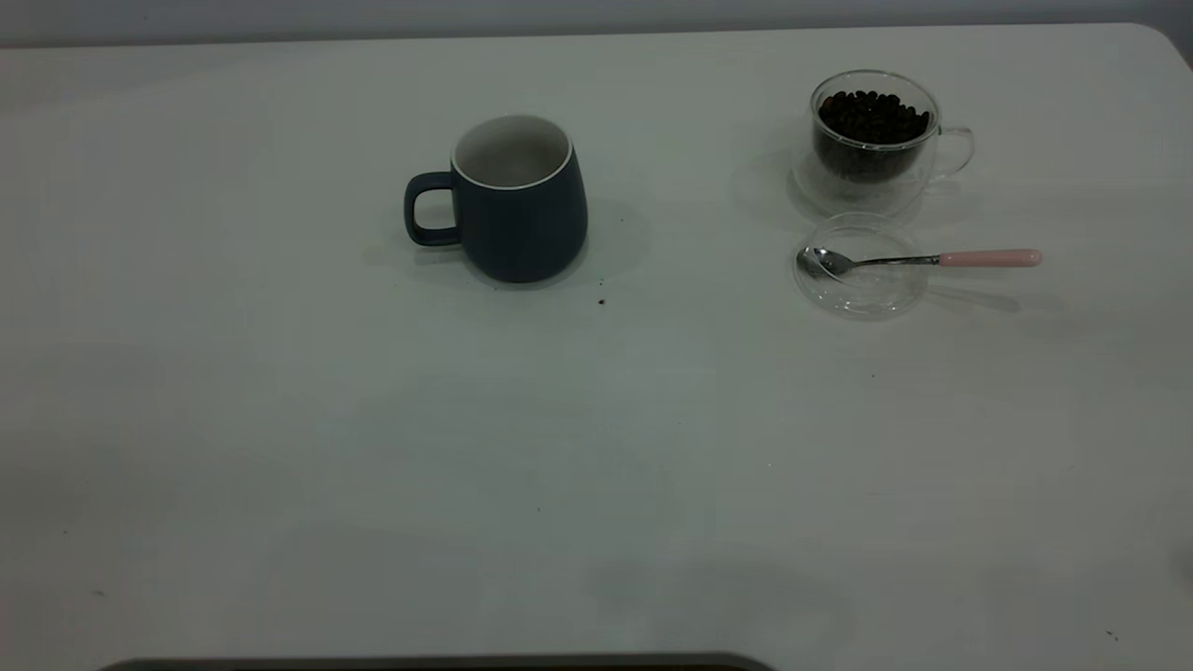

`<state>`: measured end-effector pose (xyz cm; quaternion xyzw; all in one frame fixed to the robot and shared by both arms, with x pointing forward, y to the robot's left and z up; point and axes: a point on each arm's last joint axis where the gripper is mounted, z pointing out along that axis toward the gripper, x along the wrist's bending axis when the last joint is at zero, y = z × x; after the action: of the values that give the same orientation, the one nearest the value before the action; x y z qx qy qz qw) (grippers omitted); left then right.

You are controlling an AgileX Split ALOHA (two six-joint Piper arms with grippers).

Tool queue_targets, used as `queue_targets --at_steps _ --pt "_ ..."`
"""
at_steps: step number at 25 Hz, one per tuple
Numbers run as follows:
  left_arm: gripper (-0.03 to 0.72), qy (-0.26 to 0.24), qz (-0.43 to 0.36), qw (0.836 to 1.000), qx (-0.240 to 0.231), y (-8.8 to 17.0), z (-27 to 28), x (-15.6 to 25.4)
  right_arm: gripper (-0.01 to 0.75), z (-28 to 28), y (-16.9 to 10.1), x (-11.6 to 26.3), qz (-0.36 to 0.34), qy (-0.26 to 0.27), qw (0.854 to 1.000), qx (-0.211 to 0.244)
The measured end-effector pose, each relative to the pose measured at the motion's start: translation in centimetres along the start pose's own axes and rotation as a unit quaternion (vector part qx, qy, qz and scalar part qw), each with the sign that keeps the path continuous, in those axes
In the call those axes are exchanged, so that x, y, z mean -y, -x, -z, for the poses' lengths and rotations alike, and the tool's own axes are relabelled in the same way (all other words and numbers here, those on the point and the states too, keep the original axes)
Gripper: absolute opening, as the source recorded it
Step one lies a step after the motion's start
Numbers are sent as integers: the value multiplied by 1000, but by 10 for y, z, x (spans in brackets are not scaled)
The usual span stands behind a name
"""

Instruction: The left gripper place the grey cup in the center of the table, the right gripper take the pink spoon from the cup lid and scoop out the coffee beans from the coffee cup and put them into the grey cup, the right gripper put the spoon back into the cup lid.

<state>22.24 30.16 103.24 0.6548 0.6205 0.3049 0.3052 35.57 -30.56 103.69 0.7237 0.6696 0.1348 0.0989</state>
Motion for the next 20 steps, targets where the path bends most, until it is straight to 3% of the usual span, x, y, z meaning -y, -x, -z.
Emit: queue_targets --at_steps 9,20 --pt "565 0 0 1000 0 0 0 0 589 8 0 54 10 111 994 15" --pt "565 0 2 1000 0 0 0 0 589 35 -3 95 21 271 962 20"
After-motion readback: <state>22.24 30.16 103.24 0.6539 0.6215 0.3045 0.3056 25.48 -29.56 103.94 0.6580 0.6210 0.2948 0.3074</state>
